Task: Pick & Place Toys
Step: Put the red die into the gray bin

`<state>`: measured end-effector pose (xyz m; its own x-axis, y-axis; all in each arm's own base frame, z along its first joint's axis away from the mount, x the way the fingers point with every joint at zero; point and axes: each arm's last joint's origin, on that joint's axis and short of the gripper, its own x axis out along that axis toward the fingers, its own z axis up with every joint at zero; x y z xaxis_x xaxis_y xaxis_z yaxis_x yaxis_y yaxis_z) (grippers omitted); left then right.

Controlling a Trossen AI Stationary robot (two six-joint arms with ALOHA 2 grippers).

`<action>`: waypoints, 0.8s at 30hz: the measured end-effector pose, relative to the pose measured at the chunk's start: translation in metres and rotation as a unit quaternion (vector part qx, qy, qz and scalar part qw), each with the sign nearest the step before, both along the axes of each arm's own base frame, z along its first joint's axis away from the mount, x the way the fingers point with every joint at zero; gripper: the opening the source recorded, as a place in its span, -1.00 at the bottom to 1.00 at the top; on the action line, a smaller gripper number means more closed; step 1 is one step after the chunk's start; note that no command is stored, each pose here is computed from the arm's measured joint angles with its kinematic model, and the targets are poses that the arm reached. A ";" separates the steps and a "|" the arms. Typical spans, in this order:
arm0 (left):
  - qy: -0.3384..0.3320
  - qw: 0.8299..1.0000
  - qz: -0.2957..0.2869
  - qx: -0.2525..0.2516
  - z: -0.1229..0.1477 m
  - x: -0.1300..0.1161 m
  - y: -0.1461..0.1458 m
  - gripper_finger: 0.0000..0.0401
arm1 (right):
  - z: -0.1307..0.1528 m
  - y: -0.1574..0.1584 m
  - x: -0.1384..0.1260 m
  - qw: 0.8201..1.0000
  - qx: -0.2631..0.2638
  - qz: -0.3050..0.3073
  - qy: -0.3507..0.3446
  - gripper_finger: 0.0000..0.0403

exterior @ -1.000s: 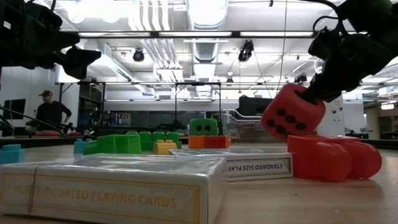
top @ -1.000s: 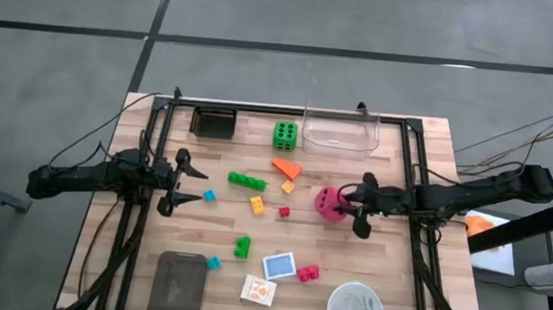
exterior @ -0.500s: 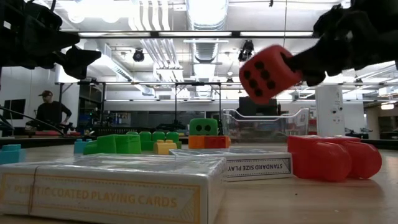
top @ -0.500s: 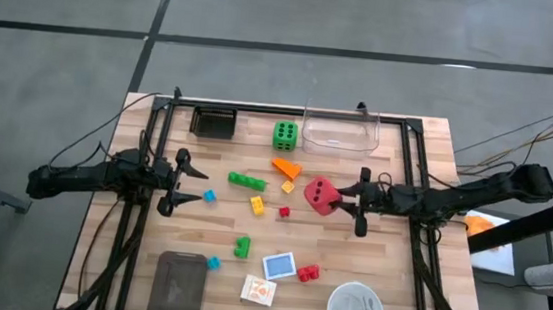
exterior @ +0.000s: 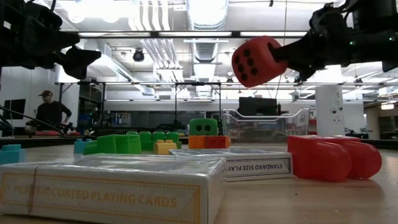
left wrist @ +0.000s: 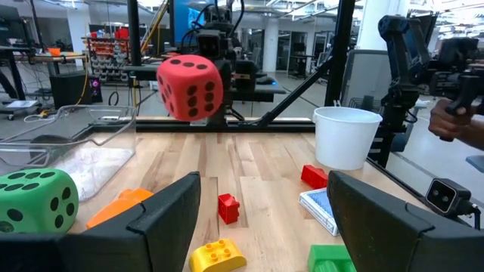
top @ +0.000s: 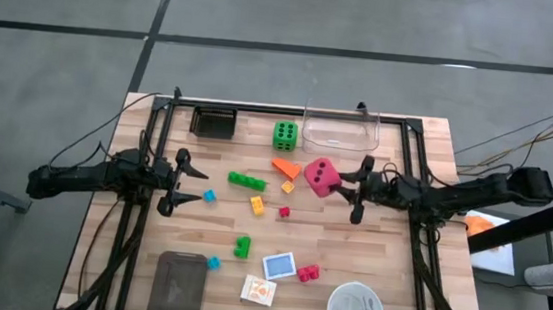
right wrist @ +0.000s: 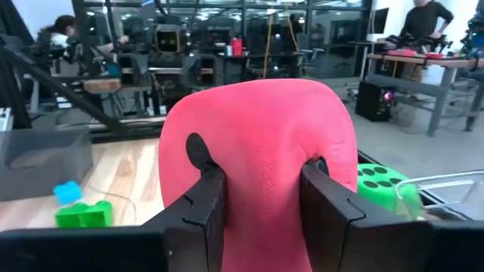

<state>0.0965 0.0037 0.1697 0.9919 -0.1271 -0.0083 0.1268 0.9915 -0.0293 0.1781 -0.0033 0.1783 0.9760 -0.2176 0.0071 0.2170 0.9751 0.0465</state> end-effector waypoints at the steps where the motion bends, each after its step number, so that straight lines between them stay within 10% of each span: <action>1: 0.000 1.000 0.000 0.000 0.000 0.000 0.000 0.45 | 0.000 -0.001 0.001 1.000 0.000 0.001 -0.002 -0.40; 24: 0.000 1.000 0.000 0.000 0.000 0.000 0.000 0.45 | -0.004 -0.006 0.007 1.000 -0.001 0.001 -0.003 -0.43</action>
<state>0.0964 0.0037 0.1698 0.9919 -0.1267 -0.0080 0.1264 0.9915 -0.0292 0.1852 -0.0089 0.1738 0.9765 -0.2154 0.0123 0.2146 0.9756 0.0465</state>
